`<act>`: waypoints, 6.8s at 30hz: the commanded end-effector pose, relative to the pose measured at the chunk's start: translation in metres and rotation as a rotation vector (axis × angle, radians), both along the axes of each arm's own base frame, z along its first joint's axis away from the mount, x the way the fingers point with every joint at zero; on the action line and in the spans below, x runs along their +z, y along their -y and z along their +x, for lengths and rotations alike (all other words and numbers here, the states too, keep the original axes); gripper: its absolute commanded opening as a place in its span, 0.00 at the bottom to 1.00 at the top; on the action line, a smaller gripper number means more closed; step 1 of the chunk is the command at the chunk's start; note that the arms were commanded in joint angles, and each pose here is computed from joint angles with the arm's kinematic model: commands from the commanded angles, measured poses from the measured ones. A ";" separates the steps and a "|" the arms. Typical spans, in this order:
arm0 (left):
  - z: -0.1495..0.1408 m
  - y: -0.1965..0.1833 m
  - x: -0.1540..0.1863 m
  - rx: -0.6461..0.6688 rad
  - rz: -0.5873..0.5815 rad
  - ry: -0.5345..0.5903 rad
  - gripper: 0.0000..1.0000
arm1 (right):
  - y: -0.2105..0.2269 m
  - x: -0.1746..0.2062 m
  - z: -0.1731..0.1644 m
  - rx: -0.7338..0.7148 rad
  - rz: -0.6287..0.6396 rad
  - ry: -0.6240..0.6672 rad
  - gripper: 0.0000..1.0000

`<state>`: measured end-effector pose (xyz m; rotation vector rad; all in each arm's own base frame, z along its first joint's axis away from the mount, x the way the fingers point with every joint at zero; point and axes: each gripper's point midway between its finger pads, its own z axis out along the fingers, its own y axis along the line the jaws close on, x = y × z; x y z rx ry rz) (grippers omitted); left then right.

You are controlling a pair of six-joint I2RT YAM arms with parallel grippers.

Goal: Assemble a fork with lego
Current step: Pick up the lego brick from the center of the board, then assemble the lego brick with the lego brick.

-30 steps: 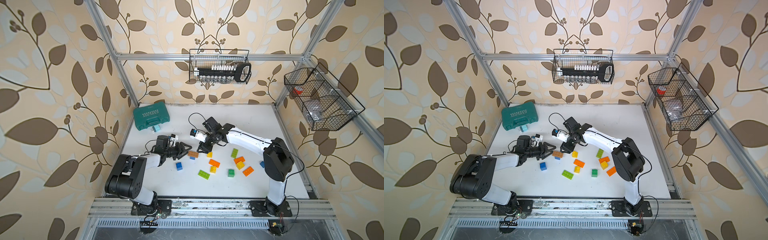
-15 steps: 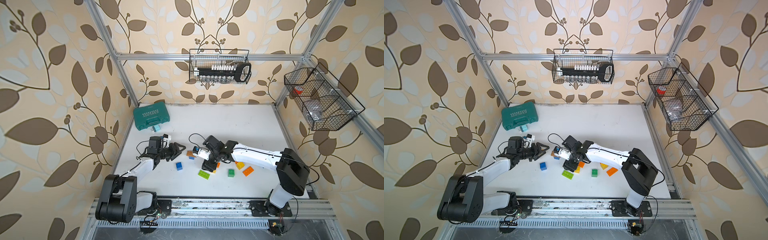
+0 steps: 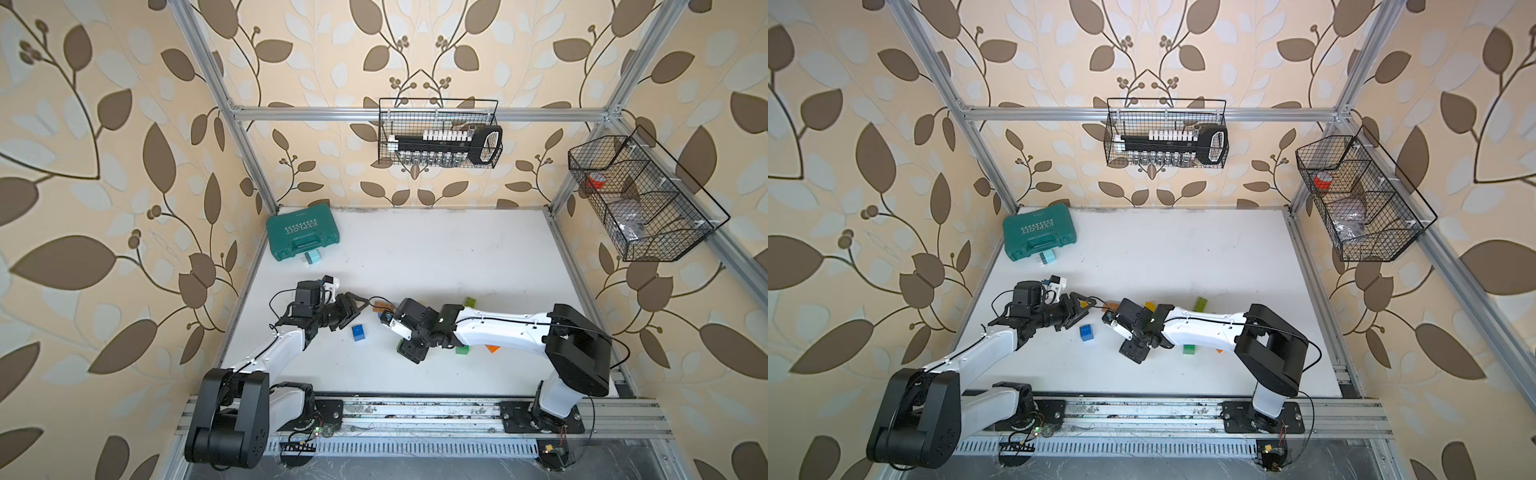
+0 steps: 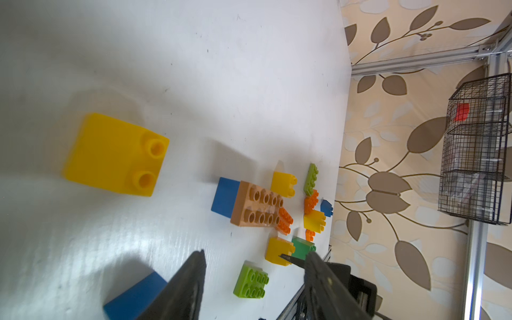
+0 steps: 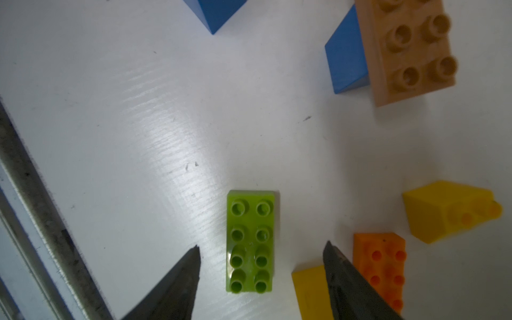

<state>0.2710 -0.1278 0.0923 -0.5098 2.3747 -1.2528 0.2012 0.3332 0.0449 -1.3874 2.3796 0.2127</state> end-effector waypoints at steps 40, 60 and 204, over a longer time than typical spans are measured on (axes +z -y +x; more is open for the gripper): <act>0.011 0.009 0.001 -0.051 -0.086 0.012 0.58 | -0.008 0.055 0.012 0.285 0.113 -0.076 0.23; 0.030 0.047 -0.028 -0.172 -0.145 0.037 0.48 | -0.035 0.052 0.092 0.350 0.109 -0.058 0.23; 0.022 0.044 -0.015 -0.121 -0.269 0.045 0.65 | -0.028 0.015 0.075 0.347 -0.164 -0.166 0.24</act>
